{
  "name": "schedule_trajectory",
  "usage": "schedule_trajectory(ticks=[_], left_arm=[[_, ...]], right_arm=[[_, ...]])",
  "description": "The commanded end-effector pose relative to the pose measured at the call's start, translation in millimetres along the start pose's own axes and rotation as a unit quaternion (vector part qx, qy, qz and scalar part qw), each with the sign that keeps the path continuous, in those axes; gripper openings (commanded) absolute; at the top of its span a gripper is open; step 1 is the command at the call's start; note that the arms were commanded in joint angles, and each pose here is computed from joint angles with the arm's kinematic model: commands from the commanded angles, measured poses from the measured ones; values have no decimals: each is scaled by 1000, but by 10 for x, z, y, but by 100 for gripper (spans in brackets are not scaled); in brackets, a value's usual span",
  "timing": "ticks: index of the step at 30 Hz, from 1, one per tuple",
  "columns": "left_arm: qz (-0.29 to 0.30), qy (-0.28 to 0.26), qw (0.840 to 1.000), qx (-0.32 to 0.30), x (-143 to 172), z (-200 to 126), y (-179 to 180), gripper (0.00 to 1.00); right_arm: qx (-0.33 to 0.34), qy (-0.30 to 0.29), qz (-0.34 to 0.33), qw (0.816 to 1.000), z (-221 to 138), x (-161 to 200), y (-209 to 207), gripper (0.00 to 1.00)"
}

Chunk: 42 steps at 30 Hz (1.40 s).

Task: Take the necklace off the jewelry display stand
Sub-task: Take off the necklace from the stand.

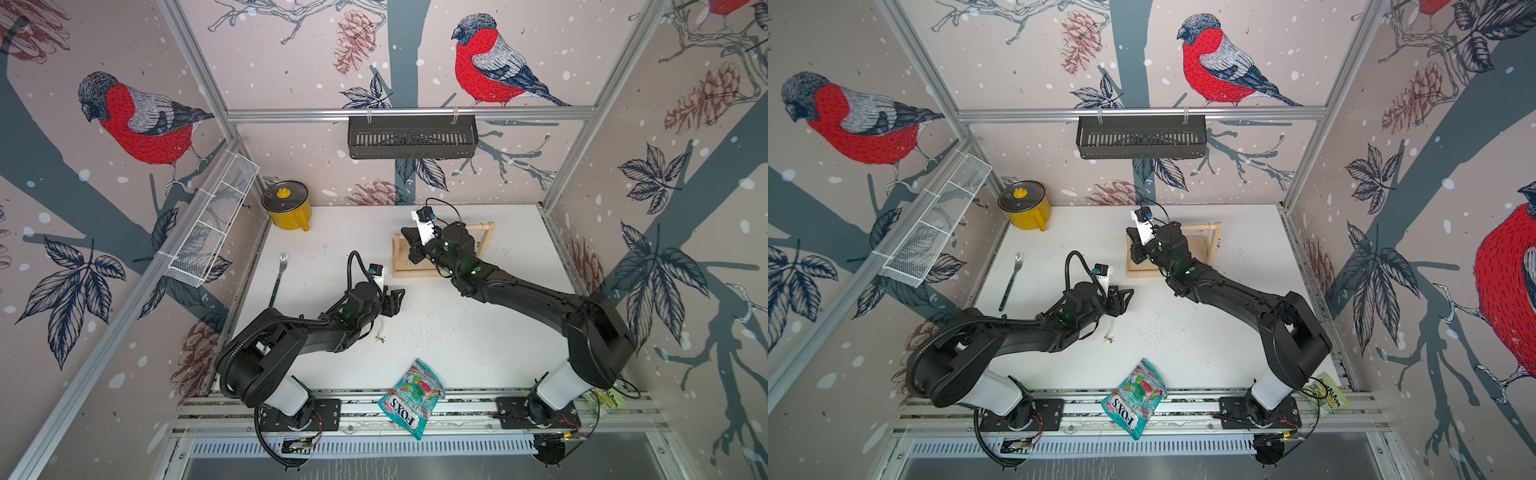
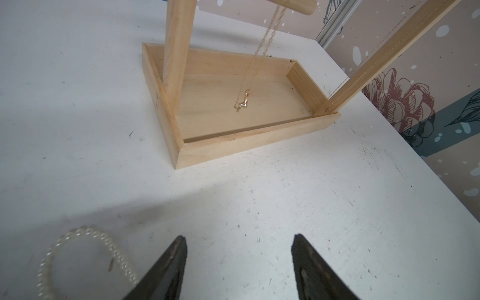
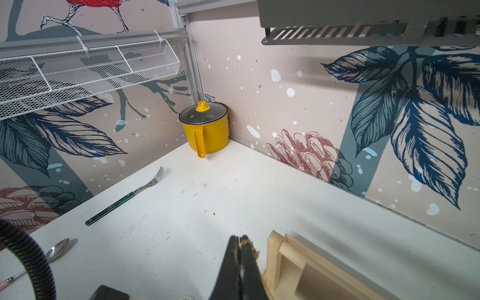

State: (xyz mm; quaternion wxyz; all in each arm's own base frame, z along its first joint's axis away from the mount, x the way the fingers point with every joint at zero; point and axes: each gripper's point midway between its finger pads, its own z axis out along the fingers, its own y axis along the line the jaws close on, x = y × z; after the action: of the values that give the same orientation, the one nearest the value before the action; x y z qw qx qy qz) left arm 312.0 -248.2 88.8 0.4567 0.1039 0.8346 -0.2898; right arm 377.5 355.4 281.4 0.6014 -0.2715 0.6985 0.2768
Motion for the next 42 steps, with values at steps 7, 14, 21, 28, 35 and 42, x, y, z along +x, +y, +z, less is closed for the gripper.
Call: schedule_trajectory(ticks=[7,14,21,28,35,42], left_arm=[[9,-28,999,31,-132,-50,-122,57],[7,-35,999,40,-207,8,-180,55],[7,-30,998,62,-244,101,-274,45],[19,-40,996,82,-351,117,-381,45],[27,-47,995,89,-415,82,-430,43],[27,-49,995,88,-417,91,-424,34]], right_arm=[[-5,-14,-9,1000,-158,-99,104,0],[-12,-19,-11,1000,-295,-162,219,0],[-19,-17,-18,1000,-361,-179,344,0],[-18,-11,-15,1000,-400,-140,352,0],[-23,-11,-16,1000,-404,-140,411,0],[-26,-14,-20,999,-441,-195,446,0]])
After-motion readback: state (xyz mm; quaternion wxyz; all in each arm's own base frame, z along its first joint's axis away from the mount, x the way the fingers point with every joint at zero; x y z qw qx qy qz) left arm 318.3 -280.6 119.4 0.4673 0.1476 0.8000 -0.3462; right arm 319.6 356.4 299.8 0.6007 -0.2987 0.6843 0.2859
